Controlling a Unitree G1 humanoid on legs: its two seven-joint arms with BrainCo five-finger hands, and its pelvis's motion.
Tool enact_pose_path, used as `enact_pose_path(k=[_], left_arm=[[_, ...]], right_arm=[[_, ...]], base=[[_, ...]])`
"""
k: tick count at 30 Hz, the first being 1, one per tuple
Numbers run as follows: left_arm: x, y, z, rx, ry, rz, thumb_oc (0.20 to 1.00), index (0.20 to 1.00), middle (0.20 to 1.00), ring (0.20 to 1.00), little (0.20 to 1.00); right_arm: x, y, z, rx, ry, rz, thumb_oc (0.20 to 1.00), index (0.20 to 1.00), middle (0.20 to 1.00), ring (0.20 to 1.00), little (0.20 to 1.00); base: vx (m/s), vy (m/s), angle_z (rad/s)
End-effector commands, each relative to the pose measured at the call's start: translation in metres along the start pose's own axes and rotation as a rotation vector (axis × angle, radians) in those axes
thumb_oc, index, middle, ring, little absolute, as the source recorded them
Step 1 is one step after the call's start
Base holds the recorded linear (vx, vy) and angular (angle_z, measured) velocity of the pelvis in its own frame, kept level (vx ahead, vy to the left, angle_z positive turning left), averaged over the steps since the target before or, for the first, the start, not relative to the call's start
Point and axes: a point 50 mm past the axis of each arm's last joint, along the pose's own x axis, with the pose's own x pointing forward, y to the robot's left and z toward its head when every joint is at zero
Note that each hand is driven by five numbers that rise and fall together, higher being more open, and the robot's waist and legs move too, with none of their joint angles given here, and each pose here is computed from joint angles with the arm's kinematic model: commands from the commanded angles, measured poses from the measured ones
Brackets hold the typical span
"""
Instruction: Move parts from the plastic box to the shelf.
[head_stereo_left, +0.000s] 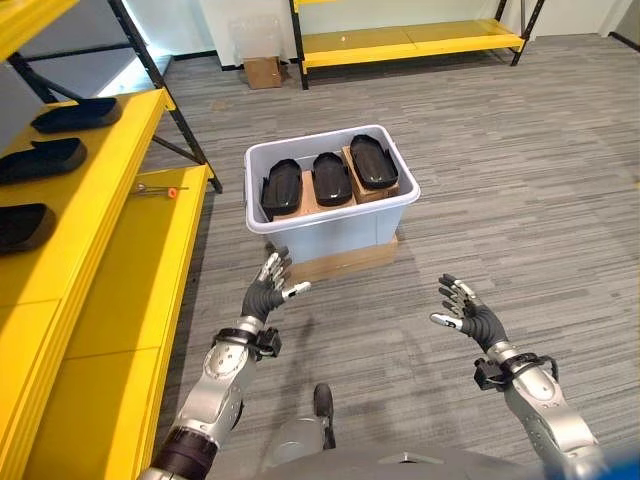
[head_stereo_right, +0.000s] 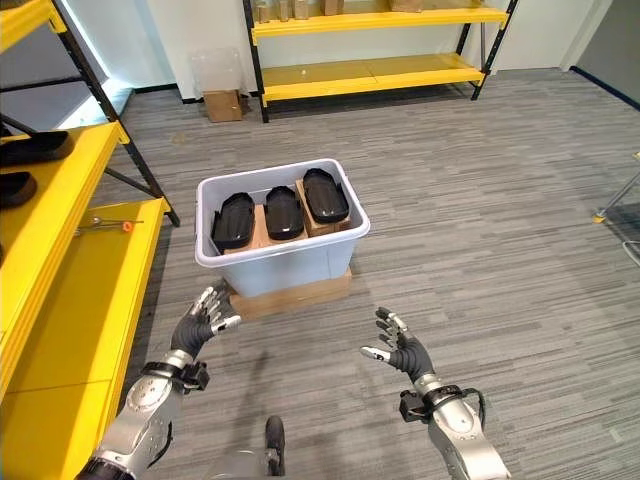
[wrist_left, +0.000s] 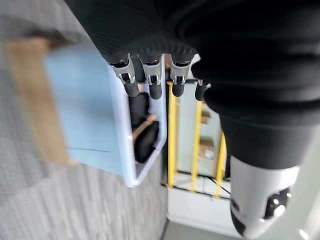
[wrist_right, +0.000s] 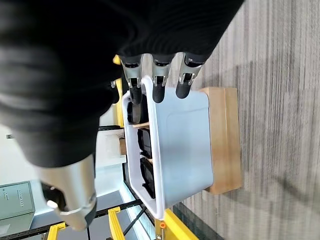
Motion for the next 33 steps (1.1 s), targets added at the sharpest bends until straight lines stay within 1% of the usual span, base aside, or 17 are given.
enact_pose_path(k=[1,5,9,13,17,23,26,28,33], left_arm=[[-0.003,0.006,0.022,0.033,-0.109,-0.002,1.000,1.000,1.000,1.000,1.000],[-0.005,0.011,0.025,0.061,-0.112,0.001,1.000,1.000,1.000,1.000,1.000],[-0.004,0.020,0.027,0.073,-0.121,0.047,1.000,1.000,1.000,1.000,1.000],[-0.003,0.015,0.026,0.053,-0.130,0.023,1.000,1.000,1.000,1.000,1.000],[-0.003,0.005,0.019,0.007,-0.114,-0.002,1.000,1.000,1.000,1.000,1.000],[-0.005,0.004,0.017,-0.056,-0.105,0.005,1.000,1.000,1.000,1.000,1.000],[-0.011,0.009,0.011,-0.040,-0.081,0.032,1.000,1.000,1.000,1.000,1.000],[-0.011,0.010,0.011,-0.036,-0.077,0.015,1.000,1.000,1.000,1.000,1.000],[-0.014,0.016,0.016,0.003,-0.084,0.012,1.000,1.000,1.000,1.000,1.000]], right_arm=[[0.007,0.002,0.021,-0.033,-0.109,0.021,1.000,1.000,1.000,1.000,1.000],[0.006,0.002,0.024,-0.053,-0.123,0.033,1.000,1.000,1.000,1.000,1.000],[0.007,0.002,0.028,-0.027,-0.143,0.027,1.000,1.000,1.000,1.000,1.000],[0.008,0.001,0.031,-0.037,-0.151,0.036,1.000,1.000,1.000,1.000,1.000],[0.003,-0.003,0.031,-0.043,-0.148,0.028,1.000,1.000,1.000,1.000,1.000],[-0.007,-0.026,0.029,-0.058,-0.121,-0.054,1.000,1.000,1.000,1.000,1.000],[-0.011,-0.030,0.026,-0.054,-0.118,-0.093,1.000,1.000,1.000,1.000,1.000],[-0.013,-0.030,0.023,-0.048,-0.105,-0.092,1.000,1.000,1.000,1.000,1.000],[-0.015,-0.028,0.017,-0.032,-0.084,-0.097,1.000,1.000,1.000,1.000,1.000]], base=[[0.10,0.092,-0.18],[0.16,0.146,0.25],[0.30,0.064,0.18],[0.41,-0.178,0.11],[0.38,-0.242,0.61],[0.22,-0.343,0.23],[0.28,0.307,-0.27],[0.26,0.489,-0.37],[0.08,0.215,-0.10]])
